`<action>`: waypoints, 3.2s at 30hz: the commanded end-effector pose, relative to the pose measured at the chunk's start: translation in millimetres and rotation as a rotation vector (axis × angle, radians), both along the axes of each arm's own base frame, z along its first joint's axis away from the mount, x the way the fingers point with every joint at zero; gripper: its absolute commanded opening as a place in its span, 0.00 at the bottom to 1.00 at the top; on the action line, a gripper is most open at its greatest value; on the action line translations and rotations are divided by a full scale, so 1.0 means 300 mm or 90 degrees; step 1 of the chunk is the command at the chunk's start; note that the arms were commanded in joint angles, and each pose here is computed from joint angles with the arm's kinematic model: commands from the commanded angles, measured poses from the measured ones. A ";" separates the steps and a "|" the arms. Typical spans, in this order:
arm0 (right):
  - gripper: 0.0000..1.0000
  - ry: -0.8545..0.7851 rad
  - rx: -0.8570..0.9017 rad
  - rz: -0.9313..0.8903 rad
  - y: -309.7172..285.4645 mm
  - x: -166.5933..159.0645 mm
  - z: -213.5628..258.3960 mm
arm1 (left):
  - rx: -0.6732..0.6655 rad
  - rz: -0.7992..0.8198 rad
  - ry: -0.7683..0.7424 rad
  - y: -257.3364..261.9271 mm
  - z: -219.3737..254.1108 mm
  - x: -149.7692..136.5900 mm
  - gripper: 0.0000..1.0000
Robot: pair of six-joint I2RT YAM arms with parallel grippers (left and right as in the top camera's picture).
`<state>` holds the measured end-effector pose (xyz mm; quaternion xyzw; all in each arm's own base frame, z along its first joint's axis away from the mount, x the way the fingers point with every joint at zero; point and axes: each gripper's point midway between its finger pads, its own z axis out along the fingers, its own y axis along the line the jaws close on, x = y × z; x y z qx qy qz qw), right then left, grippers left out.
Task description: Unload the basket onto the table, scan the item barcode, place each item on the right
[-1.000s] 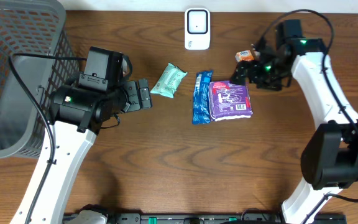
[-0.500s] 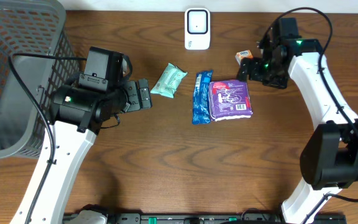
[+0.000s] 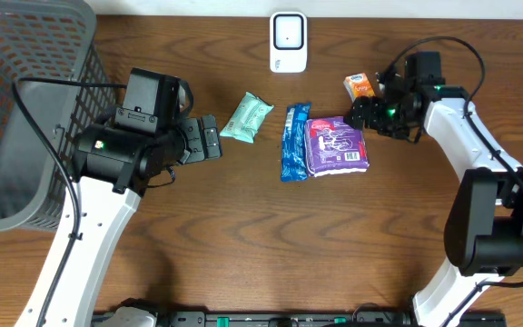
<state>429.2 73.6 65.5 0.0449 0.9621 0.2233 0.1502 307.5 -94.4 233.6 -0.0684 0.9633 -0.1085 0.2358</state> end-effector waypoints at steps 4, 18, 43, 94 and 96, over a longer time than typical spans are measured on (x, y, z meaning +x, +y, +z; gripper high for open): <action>0.89 0.013 0.087 0.028 0.033 -0.034 -0.067 | 0.013 -0.002 0.000 0.012 -0.004 0.005 0.98; 0.33 0.049 0.120 0.037 0.057 -0.058 -0.176 | 0.013 -0.002 0.000 0.012 -0.004 0.006 0.98; 0.01 -0.081 -0.753 -0.415 -0.483 -0.177 0.404 | 0.013 -0.002 0.000 0.012 -0.004 0.005 0.98; 0.99 0.007 -0.186 -0.059 -0.184 0.006 0.234 | 0.013 -0.002 0.000 0.012 -0.004 0.005 0.98; 0.99 0.012 -0.143 -0.011 -0.213 -0.013 0.193 | 0.013 -0.002 0.000 0.012 -0.004 0.005 0.98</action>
